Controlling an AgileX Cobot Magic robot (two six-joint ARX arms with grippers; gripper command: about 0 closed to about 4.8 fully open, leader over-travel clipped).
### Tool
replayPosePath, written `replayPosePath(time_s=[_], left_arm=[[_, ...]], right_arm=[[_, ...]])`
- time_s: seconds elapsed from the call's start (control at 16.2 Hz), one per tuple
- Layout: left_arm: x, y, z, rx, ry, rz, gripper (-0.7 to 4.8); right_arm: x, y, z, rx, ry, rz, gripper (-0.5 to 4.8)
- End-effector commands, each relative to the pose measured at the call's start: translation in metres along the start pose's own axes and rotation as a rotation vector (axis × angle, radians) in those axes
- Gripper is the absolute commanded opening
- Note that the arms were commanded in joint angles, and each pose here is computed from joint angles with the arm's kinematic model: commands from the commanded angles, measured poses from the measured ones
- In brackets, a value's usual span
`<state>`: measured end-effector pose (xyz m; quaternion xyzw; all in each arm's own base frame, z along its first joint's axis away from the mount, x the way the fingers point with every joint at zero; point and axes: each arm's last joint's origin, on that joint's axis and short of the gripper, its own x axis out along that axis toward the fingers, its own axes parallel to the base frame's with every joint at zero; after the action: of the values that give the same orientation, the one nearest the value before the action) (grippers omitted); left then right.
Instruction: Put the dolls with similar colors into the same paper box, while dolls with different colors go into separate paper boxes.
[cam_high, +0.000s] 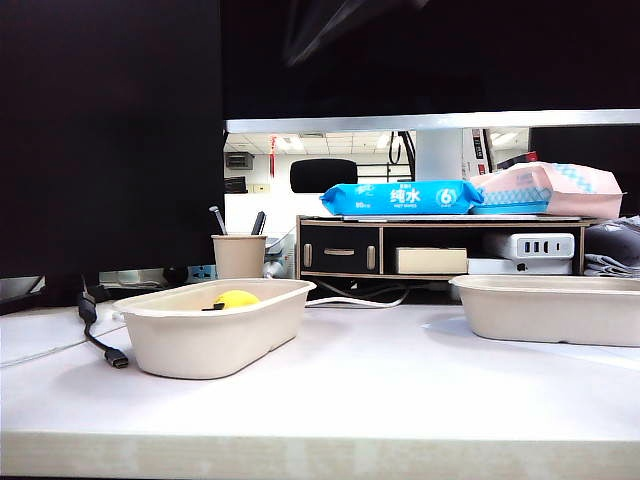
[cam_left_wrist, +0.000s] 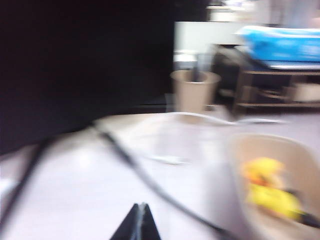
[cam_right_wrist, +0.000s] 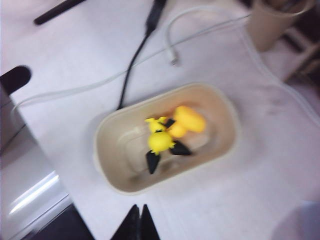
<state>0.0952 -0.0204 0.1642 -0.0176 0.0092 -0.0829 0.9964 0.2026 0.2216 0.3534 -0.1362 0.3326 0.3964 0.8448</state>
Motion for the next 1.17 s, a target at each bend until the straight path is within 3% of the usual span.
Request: replayPosePath(time_s=[0.06, 0.25, 0.68, 0.8, 1.17], left_arm=[[0.0, 0.008, 0.001, 0.002, -0.011, 0.088, -0.06], [0.0, 0.013, 0.001, 0.001, -0.012, 0.139, -0.06], [0.0, 0.013, 0.001, 0.001, -0.012, 0.138, -0.05], [0.0, 0.013, 0.001, 0.001, -0.012, 0.138, -0.05], [0.0, 0.013, 0.001, 0.001, -0.012, 0.138, -0.06]], right_arm=[[-0.018, -0.001, -0.014, 0.057, -0.084, -0.099, -0.09], [-0.044, -0.003, -0.041, 0.12, -0.163, -0.227, -0.09], [-0.082, -0.005, -0.064, 0.158, -0.338, -0.343, -0.08], [-0.095, -0.004, -0.063, 0.167, -0.401, -0.341, -0.08], [-0.094, -0.004, -0.063, 0.165, -0.396, -0.335, -0.06]])
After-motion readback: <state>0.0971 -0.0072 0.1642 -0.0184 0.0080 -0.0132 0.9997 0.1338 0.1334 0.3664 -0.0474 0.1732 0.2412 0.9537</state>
